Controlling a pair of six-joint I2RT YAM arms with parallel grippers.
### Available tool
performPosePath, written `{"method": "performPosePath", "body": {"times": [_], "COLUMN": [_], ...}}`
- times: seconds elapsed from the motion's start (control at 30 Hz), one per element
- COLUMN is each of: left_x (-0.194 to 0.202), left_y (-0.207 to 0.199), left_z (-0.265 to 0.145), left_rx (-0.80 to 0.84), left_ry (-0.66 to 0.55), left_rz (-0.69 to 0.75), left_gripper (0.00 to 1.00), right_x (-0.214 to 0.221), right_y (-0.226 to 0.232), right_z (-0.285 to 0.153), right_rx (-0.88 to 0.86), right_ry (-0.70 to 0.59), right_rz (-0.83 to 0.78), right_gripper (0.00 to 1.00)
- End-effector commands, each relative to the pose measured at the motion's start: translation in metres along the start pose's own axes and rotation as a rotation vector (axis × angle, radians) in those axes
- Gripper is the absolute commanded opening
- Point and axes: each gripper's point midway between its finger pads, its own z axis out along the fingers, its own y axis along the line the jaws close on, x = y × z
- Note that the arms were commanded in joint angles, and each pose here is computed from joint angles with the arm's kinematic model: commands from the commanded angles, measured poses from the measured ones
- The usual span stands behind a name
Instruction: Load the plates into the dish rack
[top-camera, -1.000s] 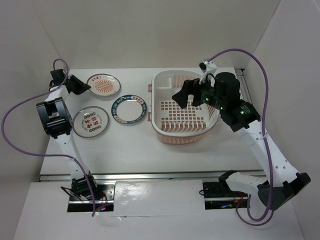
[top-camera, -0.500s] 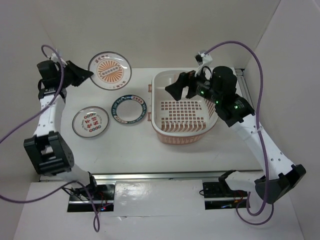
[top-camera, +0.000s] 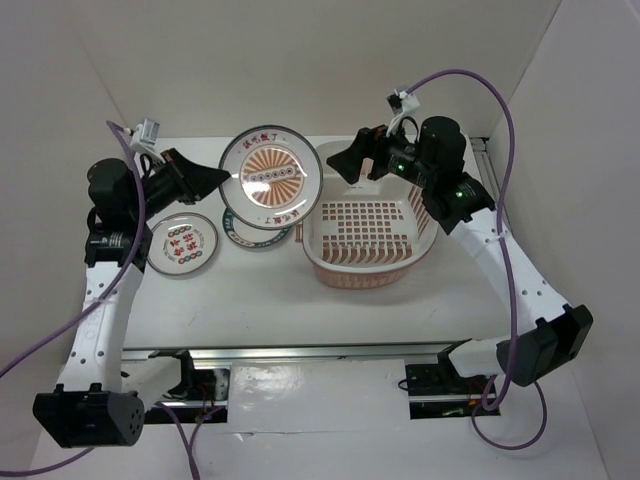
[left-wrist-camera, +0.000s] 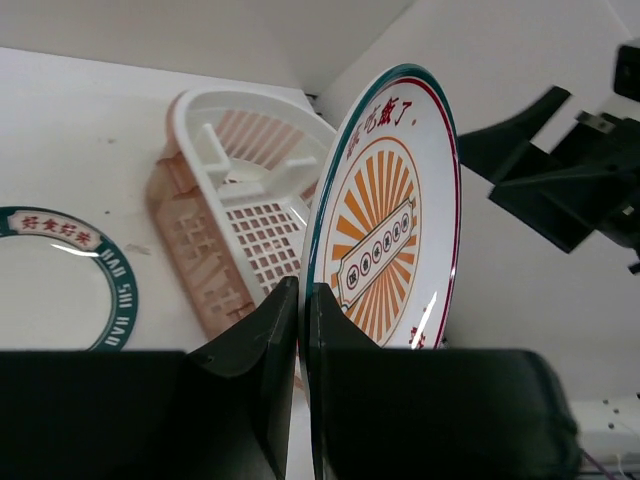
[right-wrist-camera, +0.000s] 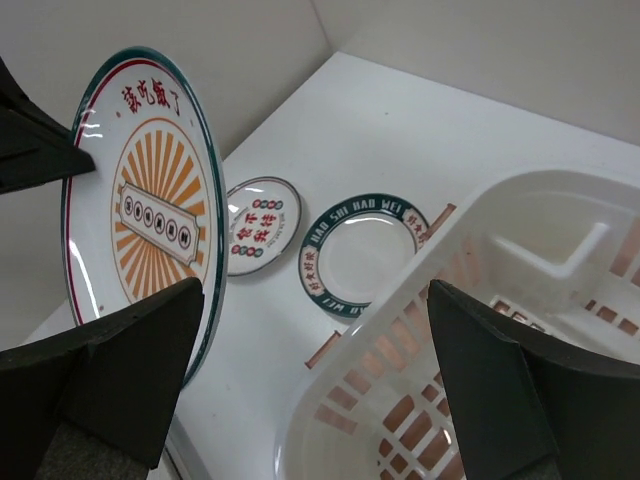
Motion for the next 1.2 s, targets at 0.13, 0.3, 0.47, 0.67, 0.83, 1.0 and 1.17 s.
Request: {"method": "performPosePath", "body": {"times": [0.13, 0.3, 0.47, 0.67, 0.83, 1.0, 1.17], "left_x": [0.005, 0.012, 0.017, 0.016, 0.022, 0.04, 0.063], "left_y": [-0.049, -0.061, -0.059, -0.056, -0.047, -0.042, -0.029], "left_z": [0.012, 0.022, 0.028, 0.034, 0.035, 0.016, -0.008], "left_rx": [0.145, 0.181, 0.199, 0.193, 0.157, 0.097, 0.006], "left_ry": [0.019, 0.028, 0.025, 0.018, 0.038, 0.069, 0.104], "left_rz": [0.055, 0.063, 0.027, 0.026, 0.021, 0.05, 0.068], "left_gripper": [0.0, 0.0, 0.0, 0.0, 0.52, 1.0, 1.0], "right_x": [-0.01, 0.0, 0.019, 0.026, 0.001, -0.038, -0.045], "right_y": [0.034, 0.04, 0.043, 0.047, 0.042, 0.014, -0.029], "right_z": [-0.01, -0.011, -0.006, -0.002, -0.003, -0.025, -0.054], "right_rx": [-0.152, -0.197, -0.22, -0.219, -0.083, 0.24, 0.609], "right_ry": [-0.075, -0.059, -0.009, 0.013, -0.028, -0.085, -0.101], "right_rz": [0.009, 0.035, 0.064, 0.092, 0.095, 0.03, -0.004], "right_gripper": [1.0, 0.92, 0.28, 0.0, 0.0, 0.0, 0.0]}}
